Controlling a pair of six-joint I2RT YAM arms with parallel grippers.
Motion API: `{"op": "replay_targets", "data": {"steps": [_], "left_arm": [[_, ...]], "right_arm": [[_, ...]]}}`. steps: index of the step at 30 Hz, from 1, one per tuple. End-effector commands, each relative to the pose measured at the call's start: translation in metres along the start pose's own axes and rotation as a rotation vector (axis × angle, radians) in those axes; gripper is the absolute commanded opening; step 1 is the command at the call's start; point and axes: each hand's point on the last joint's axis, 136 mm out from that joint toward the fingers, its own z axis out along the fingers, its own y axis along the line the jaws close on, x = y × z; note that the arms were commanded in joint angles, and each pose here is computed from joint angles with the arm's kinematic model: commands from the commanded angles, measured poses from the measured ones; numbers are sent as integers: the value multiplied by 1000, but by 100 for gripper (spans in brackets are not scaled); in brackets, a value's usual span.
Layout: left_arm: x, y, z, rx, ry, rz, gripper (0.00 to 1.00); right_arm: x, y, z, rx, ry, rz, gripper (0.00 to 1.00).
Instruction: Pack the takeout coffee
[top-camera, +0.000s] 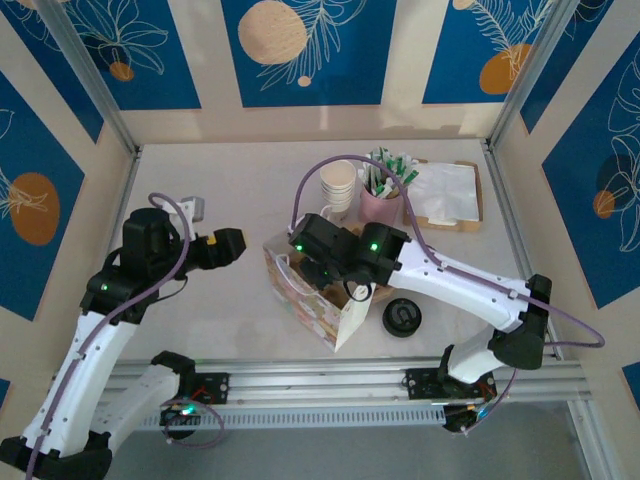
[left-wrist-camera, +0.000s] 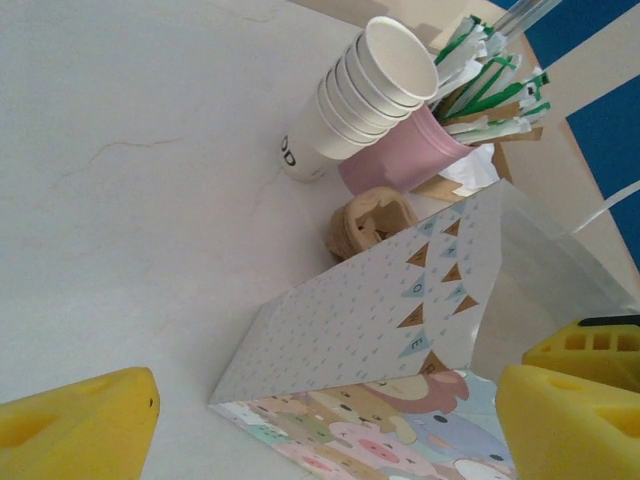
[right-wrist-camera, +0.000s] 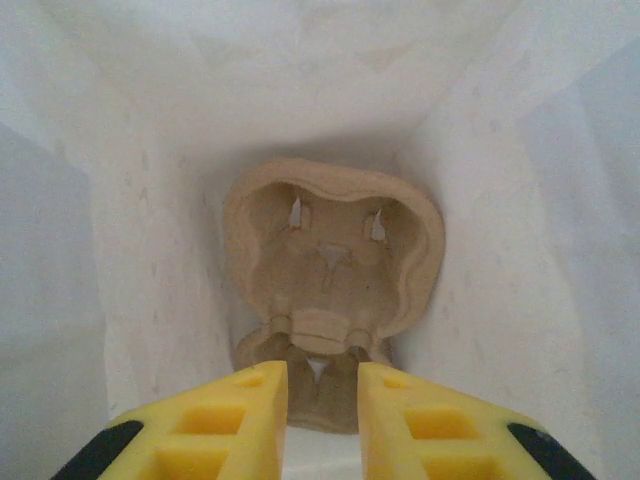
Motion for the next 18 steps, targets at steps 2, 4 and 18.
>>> {"op": "replay_targets", "data": {"steps": [2, 4, 18], "left_arm": [[-7, -2, -8, -24, -27, 40, 87], [-7, -4, -7, -12, -21, 37, 87], [1, -12, 5, 56, 29, 37, 87]], "right_arm": [[-19, -6, -11, 25, -118, 4, 23], [-23, -5, -9, 28, -143, 1, 20], [-11, -1, 42, 23, -44, -33, 5]]}}
